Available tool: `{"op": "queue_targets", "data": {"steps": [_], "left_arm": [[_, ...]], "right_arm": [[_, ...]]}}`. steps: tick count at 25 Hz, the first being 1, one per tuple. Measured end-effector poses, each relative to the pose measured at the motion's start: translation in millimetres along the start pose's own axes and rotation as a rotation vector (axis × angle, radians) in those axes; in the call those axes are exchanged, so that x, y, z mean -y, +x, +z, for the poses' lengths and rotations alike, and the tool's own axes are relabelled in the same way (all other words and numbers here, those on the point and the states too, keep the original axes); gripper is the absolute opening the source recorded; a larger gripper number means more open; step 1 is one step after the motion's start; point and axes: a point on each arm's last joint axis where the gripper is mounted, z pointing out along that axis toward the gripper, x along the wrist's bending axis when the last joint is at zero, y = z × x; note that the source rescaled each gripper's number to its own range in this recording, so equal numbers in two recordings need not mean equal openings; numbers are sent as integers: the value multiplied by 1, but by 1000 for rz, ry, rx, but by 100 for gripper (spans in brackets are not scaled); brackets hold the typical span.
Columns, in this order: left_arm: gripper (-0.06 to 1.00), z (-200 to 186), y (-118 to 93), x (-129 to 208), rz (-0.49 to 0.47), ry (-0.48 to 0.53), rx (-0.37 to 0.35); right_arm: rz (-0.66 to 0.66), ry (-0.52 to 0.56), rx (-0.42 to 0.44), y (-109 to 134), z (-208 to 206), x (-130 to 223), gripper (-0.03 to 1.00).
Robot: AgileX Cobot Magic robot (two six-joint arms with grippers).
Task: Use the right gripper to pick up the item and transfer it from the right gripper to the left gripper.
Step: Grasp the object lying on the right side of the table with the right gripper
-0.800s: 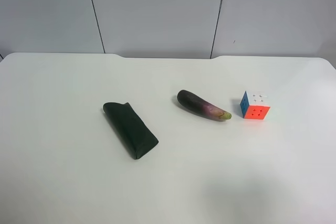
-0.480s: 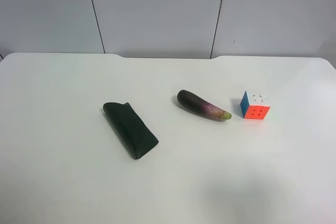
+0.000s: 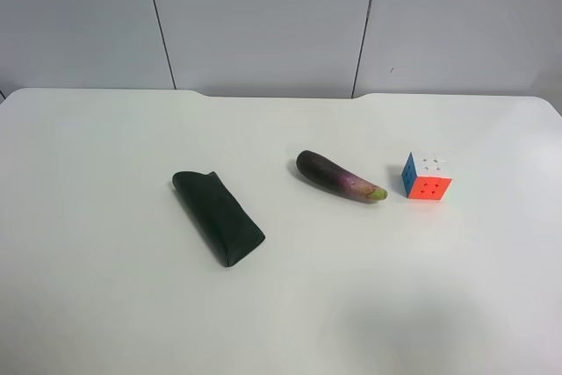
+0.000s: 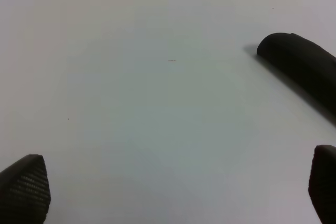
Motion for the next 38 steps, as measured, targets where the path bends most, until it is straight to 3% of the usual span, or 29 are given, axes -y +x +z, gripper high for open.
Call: {"op": "queue_targets", "data": {"steps": [7, 13, 18, 25, 38], "left_arm": [[100, 0, 0, 0, 1, 0, 0], [100, 0, 0, 0, 0, 0, 0], [100, 0, 0, 0, 0, 0, 0], [100, 0, 0, 0, 0, 0, 0], [100, 0, 0, 0, 0, 0, 0]], "right_arm": [[2, 191, 14, 1, 31, -63, 100], [23, 379, 33, 1, 92, -119, 100], [52, 535, 49, 2, 159, -144, 100], [55, 679, 56, 3, 241, -146, 100], [113, 873, 32, 8, 345, -95, 100]]}}
